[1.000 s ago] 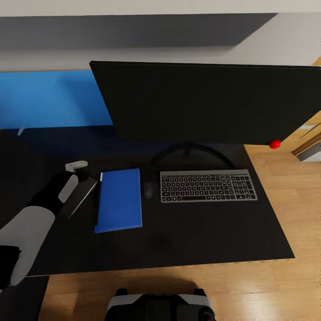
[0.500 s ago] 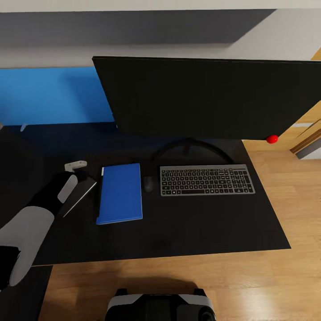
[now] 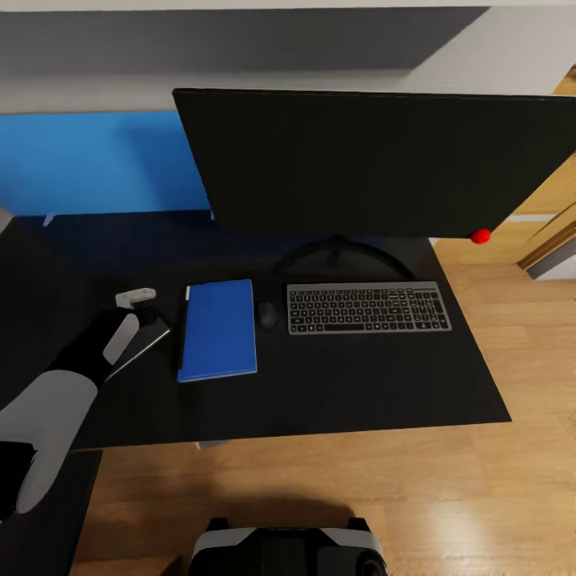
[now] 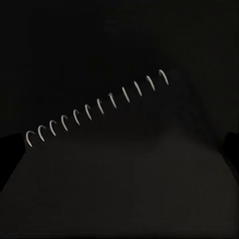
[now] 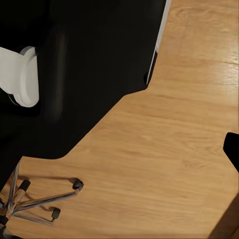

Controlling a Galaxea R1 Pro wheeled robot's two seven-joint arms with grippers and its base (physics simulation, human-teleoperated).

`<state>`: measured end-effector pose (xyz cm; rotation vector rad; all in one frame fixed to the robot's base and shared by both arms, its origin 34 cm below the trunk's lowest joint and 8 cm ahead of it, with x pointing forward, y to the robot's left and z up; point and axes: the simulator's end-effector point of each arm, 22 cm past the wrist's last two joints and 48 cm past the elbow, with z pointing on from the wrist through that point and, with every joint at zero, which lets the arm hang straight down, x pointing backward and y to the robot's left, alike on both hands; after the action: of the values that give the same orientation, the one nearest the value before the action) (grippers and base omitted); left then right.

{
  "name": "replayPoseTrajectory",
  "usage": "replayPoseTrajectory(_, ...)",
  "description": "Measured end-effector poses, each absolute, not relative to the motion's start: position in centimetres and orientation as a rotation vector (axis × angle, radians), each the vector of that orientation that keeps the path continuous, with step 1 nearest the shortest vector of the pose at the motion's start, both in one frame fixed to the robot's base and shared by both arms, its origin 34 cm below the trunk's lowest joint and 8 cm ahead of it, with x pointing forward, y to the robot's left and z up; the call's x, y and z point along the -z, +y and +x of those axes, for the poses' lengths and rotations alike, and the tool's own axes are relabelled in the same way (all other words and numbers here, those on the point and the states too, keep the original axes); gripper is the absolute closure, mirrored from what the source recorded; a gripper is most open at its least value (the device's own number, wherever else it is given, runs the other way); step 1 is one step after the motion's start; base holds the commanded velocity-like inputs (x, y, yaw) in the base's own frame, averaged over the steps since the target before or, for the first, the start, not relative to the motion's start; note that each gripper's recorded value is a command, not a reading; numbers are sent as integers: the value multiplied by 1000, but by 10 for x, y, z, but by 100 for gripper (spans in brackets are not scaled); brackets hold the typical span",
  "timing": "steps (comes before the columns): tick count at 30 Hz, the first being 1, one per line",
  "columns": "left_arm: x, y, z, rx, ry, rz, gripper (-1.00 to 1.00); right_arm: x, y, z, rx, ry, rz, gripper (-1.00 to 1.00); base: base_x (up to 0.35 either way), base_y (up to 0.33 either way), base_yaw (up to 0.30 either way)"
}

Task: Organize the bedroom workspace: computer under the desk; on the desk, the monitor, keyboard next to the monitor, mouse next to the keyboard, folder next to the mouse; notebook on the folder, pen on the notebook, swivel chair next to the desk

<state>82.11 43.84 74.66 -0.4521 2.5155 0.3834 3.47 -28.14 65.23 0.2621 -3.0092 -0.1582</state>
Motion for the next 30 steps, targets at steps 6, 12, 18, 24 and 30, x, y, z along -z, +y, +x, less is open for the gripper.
replayPoseTrajectory(6,-747,438,821,-383,2514,-452,-100,-652,-281,34,159,-3008,262,-100,-37,0,0)
replayPoseTrajectory(12,-749,438,823,-379,2510,-451,-100,-652,-281,34,159,-3008,260,-100,-10,0,0)
replayPoseTrajectory(18,-753,436,827,-371,2498,-447,-100,-652,-281,34,158,-3007,259,-100,-3,0,0)
replayPoseTrajectory(24,-759,434,832,-363,2487,-440,-100,-652,-281,34,158,-3008,259,-100,78,46,0)
replayPoseTrajectory(30,-762,435,834,-363,2481,-439,-100,-652,-281,34,158,-3008,259,-100,126,89,0)
